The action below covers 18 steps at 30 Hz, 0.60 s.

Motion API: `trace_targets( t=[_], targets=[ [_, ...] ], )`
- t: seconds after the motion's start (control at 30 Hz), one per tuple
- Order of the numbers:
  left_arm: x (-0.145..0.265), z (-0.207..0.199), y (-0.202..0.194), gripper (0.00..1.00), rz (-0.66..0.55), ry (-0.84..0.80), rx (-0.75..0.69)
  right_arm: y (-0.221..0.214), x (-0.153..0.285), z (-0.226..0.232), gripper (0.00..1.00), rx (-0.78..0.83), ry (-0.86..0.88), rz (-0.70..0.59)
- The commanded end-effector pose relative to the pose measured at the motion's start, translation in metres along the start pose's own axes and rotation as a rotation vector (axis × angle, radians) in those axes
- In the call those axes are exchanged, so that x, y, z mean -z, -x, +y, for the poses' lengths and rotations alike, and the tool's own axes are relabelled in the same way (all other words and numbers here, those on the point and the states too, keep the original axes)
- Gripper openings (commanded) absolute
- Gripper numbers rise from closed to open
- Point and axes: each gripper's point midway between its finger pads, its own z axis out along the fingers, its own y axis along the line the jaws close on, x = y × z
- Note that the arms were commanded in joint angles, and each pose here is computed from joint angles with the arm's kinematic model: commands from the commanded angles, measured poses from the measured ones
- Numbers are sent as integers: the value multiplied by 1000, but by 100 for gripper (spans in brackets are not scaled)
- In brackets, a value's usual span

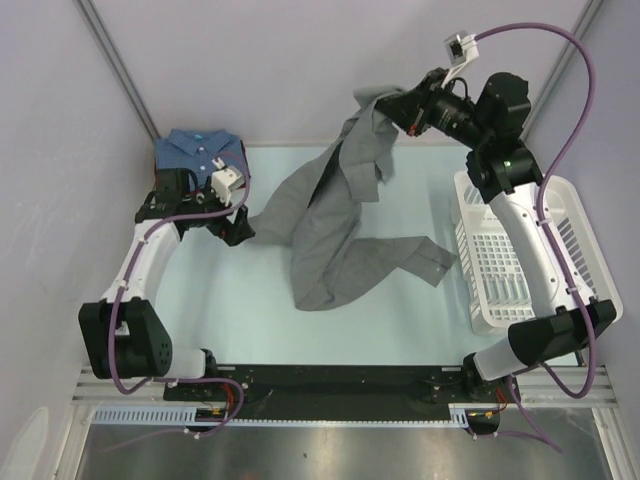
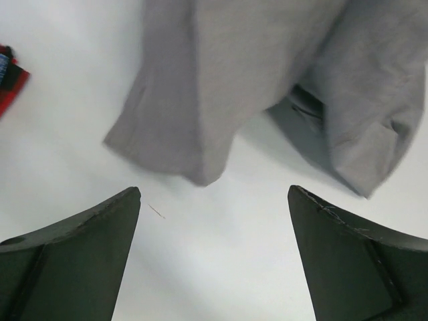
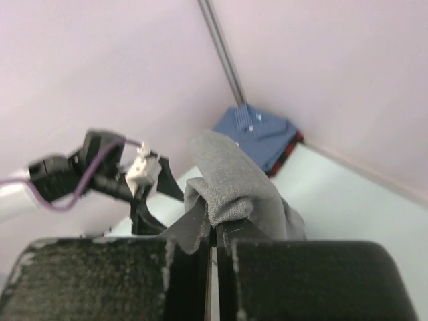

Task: Fold and stack the long sleeve shirts
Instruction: Flatten the shirt out

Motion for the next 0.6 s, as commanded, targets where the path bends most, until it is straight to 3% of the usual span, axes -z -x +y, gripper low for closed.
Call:
trace_targets(
  t=[0.0,0.33,0.57],
  targets=[
    [-2,16,42,98,-180,105,-84,38,-13,-1,0,-25,-9,-143],
    [-63,-26,46,95,-204,39,-158,80,-12,27,0,42,21,-251],
    [-108,26,63,98,-200,182,-128,81,-11,37,0,53,19,-225]
  ],
)
